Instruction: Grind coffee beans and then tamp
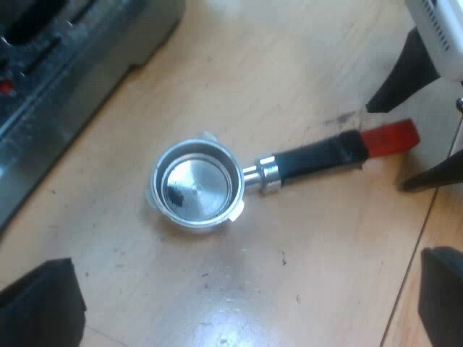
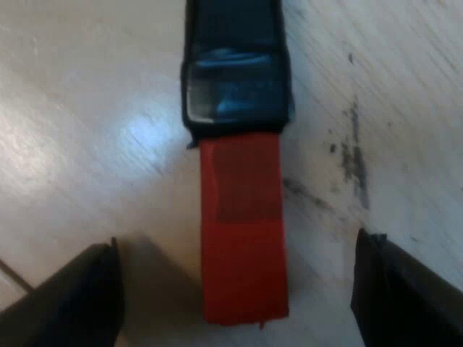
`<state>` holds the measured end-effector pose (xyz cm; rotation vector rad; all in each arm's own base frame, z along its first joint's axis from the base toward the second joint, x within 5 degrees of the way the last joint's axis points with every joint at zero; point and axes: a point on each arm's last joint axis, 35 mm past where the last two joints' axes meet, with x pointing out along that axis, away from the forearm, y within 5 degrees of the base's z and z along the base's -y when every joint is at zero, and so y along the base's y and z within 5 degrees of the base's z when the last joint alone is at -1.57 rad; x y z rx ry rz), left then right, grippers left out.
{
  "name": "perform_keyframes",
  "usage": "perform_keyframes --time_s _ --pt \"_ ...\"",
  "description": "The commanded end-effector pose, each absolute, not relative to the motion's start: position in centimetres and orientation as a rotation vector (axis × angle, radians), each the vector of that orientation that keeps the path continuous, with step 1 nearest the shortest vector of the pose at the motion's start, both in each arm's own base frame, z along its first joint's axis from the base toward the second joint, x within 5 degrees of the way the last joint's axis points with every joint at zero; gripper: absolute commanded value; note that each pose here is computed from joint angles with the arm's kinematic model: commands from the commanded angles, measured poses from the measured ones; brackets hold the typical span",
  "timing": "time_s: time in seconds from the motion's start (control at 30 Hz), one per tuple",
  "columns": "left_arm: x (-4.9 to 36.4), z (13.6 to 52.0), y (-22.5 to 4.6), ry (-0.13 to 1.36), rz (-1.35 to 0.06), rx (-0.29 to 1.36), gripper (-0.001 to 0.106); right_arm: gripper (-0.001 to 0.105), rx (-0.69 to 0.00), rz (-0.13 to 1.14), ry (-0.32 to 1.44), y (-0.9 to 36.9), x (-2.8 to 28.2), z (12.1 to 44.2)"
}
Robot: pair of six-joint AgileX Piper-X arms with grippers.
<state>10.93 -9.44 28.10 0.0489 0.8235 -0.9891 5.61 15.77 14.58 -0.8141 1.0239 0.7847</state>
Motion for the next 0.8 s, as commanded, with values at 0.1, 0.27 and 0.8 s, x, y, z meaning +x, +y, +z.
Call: perform_keyframes --time_s 0.1,0.27,0.8 --pt "9.5 28.7 -8.3 0.817 -0.913 0.029 0.097 0.067 -0.892 0.722 1.055 15.8 5.8 16.4" --pt "8.4 29.1 -7.3 0.806 -0.85 0.024 0.097 0.067 -0.843 0.736 0.954 16.4 6.1 20.0" --pt "9.5 29.2 -5.5 0.804 -0.5 -0.116 0.097 0.067 -0.626 0.918 0.362 18.9 6.9 27.4"
